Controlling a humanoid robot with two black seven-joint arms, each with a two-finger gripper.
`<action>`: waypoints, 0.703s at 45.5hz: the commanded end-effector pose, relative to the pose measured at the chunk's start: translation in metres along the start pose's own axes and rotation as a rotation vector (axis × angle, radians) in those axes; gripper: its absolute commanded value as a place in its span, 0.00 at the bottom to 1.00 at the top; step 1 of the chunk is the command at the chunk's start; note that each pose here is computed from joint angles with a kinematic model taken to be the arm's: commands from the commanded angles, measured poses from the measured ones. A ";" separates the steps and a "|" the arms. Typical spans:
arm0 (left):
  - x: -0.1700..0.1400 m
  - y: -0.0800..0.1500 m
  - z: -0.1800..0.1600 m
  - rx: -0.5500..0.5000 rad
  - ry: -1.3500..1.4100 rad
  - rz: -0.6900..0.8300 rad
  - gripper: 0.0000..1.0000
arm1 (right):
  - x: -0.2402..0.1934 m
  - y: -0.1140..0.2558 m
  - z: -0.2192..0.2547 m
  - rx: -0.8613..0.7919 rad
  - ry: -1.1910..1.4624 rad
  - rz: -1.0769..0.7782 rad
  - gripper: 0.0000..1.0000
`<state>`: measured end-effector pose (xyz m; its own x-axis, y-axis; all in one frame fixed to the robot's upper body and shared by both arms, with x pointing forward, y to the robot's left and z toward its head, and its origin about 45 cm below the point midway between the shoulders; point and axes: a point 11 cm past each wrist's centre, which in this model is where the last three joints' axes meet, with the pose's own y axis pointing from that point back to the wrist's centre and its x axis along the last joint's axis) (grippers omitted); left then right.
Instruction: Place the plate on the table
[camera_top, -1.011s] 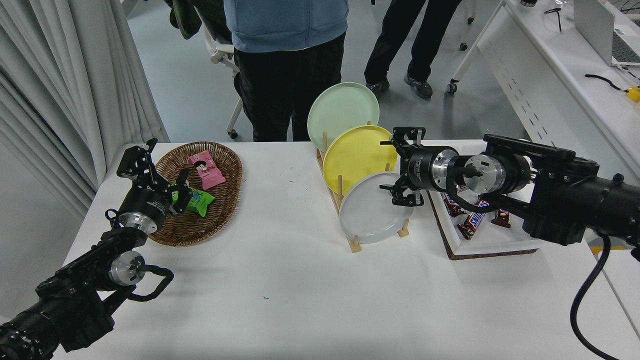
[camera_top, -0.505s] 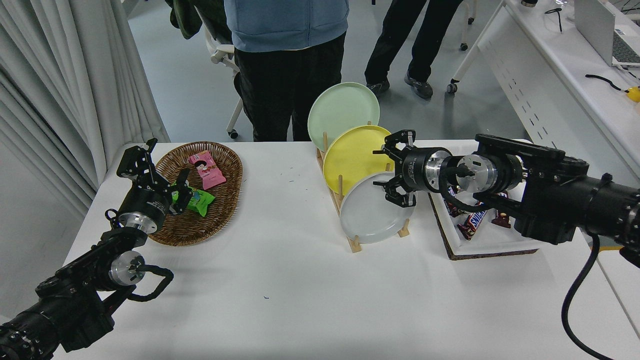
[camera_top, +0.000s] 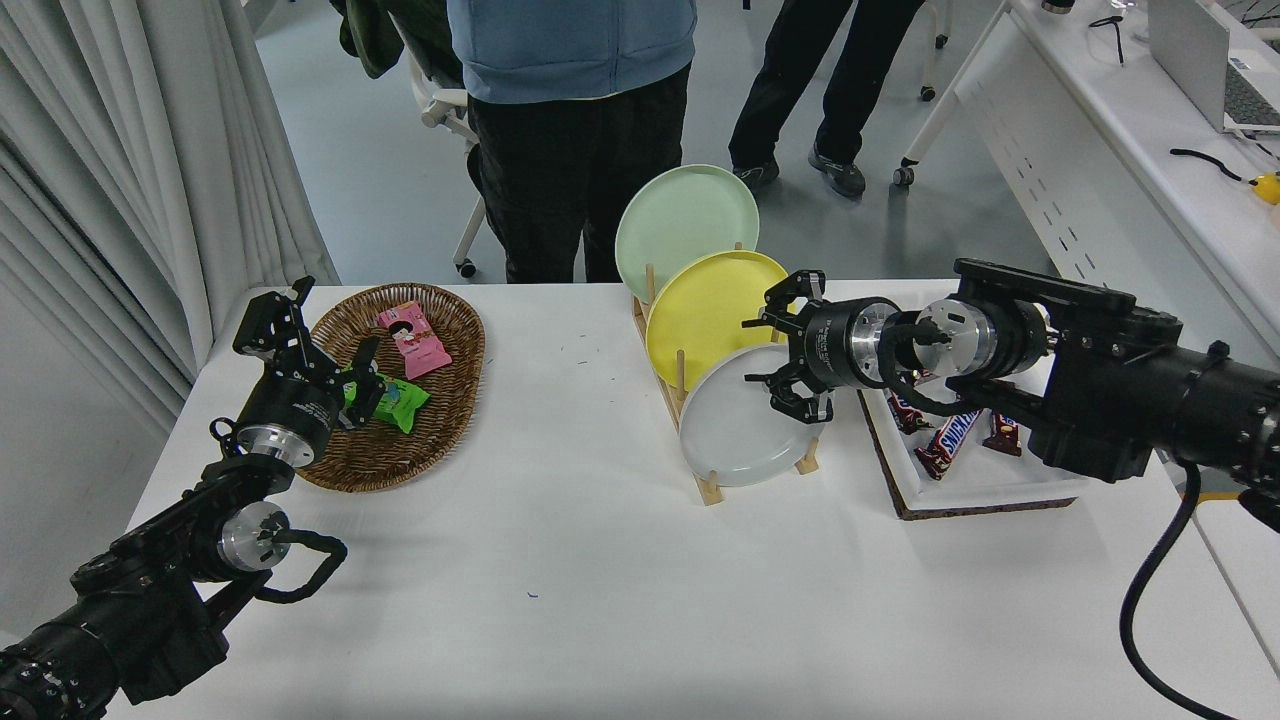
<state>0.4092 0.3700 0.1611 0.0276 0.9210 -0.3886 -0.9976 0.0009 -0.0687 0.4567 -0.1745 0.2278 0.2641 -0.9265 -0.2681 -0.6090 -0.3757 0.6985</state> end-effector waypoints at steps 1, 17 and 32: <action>0.000 0.000 0.000 0.000 0.000 0.000 1.00 | 0.002 0.002 -0.003 0.004 -0.006 0.001 0.38; -0.001 0.000 0.000 0.000 0.001 -0.001 1.00 | 0.003 0.002 -0.003 -0.002 -0.004 0.005 0.30; 0.000 0.000 0.000 0.000 0.000 0.000 1.00 | 0.006 0.004 -0.005 0.003 0.000 0.013 0.27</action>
<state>0.4094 0.3697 0.1613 0.0282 0.9208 -0.3889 -0.9976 0.0013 -0.0693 0.4584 -0.1783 0.2312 0.2587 -0.9287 -0.2658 -0.6103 -0.3704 0.7003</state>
